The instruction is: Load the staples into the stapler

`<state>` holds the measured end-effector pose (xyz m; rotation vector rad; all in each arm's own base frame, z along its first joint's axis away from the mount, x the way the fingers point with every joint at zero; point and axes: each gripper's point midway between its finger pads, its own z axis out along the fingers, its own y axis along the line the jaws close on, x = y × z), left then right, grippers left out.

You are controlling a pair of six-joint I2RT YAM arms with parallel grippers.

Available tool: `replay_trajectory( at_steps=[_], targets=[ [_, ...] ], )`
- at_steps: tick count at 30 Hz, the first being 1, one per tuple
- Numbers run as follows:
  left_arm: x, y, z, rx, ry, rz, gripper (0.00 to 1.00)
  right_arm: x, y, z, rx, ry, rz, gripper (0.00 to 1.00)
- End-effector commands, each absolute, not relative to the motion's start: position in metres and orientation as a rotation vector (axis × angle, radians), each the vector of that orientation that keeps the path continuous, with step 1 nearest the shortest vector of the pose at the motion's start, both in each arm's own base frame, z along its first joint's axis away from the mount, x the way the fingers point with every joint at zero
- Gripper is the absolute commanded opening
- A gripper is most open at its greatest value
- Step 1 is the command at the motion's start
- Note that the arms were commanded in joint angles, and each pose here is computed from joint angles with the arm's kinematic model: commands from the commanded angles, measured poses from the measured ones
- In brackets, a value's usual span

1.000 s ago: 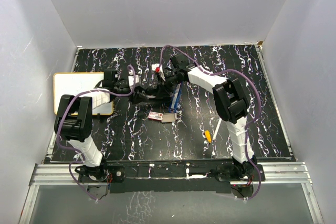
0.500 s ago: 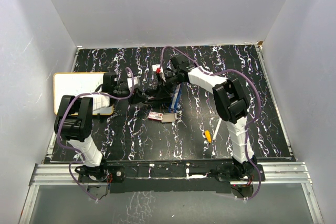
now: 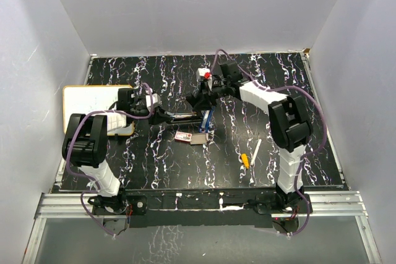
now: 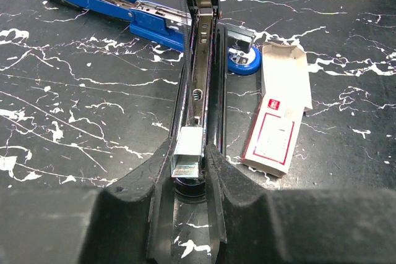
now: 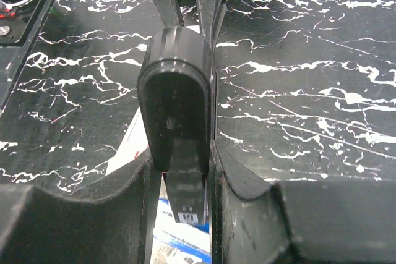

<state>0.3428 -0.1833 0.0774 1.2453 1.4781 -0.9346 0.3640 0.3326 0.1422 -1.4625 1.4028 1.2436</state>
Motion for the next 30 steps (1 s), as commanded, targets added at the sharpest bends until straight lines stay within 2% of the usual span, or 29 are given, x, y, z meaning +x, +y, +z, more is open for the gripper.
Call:
replay_trajectory(
  at_steps=[1, 13, 21, 30],
  targets=[
    [0.356, -0.153, 0.081, 1.251, 1.483, -0.799, 0.00, 0.382, 0.288, 0.188, -1.352, 1.332, 1.165, 0.08],
    [0.375, -0.128, 0.087, 1.180, 1.551, -0.660, 0.00, 0.399, 0.280, 0.169, -1.303, 1.360, 1.160, 0.08],
    [0.382, -0.105, 0.078, 1.071, 1.668, -0.543, 0.00, 0.429, 0.285, 0.131, -1.232, 1.460, 1.160, 0.19],
    [0.379, -0.094, 0.074, 0.987, 1.734, -0.467, 0.00, 0.461, 0.309, 0.117, -1.189, 1.537, 1.210, 0.23]
  ],
)
